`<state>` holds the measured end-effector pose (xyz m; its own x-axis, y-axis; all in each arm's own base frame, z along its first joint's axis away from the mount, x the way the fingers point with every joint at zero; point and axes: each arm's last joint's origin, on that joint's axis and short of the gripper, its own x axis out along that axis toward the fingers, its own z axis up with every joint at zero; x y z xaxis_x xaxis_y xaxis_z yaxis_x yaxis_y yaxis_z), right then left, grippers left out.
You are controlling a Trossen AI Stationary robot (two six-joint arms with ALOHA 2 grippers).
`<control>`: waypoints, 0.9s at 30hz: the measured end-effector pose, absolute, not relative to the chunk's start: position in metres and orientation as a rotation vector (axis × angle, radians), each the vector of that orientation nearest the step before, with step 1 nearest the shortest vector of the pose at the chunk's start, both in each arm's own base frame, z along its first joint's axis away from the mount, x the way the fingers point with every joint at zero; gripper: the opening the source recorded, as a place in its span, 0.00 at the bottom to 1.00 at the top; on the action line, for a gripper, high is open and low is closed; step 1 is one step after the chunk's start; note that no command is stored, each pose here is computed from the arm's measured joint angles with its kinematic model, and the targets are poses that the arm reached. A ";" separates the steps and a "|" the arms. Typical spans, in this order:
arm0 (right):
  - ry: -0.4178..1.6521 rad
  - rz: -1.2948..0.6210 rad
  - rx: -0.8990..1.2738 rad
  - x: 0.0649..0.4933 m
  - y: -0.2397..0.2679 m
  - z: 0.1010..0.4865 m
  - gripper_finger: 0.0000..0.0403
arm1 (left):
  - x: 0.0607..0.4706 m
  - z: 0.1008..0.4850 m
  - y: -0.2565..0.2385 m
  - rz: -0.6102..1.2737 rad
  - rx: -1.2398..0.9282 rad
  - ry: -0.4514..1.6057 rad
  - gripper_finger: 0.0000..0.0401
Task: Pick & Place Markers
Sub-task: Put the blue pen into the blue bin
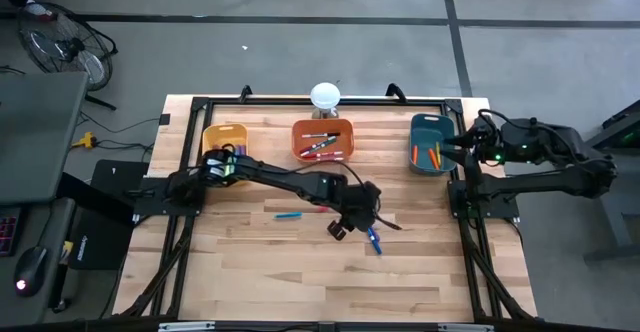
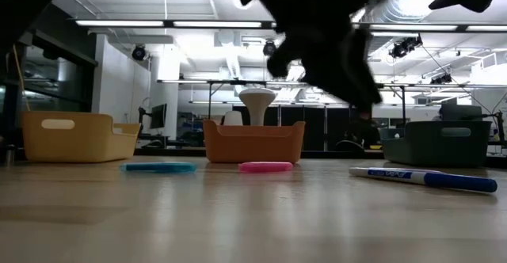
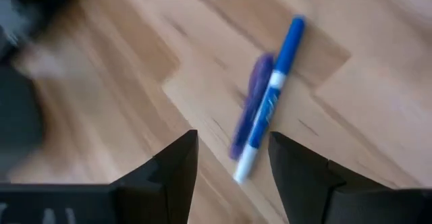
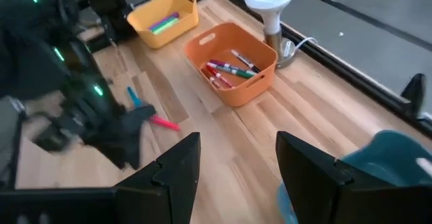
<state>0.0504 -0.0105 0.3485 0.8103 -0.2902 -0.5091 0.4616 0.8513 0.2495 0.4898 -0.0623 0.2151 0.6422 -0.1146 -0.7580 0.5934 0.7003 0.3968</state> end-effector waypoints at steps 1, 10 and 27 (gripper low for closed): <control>0.474 -0.404 0.391 0.054 -0.010 0.346 0.45 | 0.490 0.214 -0.062 -0.422 0.669 0.795 0.44; 0.661 -0.284 0.457 0.103 -0.009 0.317 0.45 | 0.465 0.235 -0.029 -0.155 0.301 1.045 0.44; 0.730 -0.275 0.465 0.147 -0.003 0.306 0.45 | 0.366 0.230 -0.057 -0.053 -0.013 1.407 0.44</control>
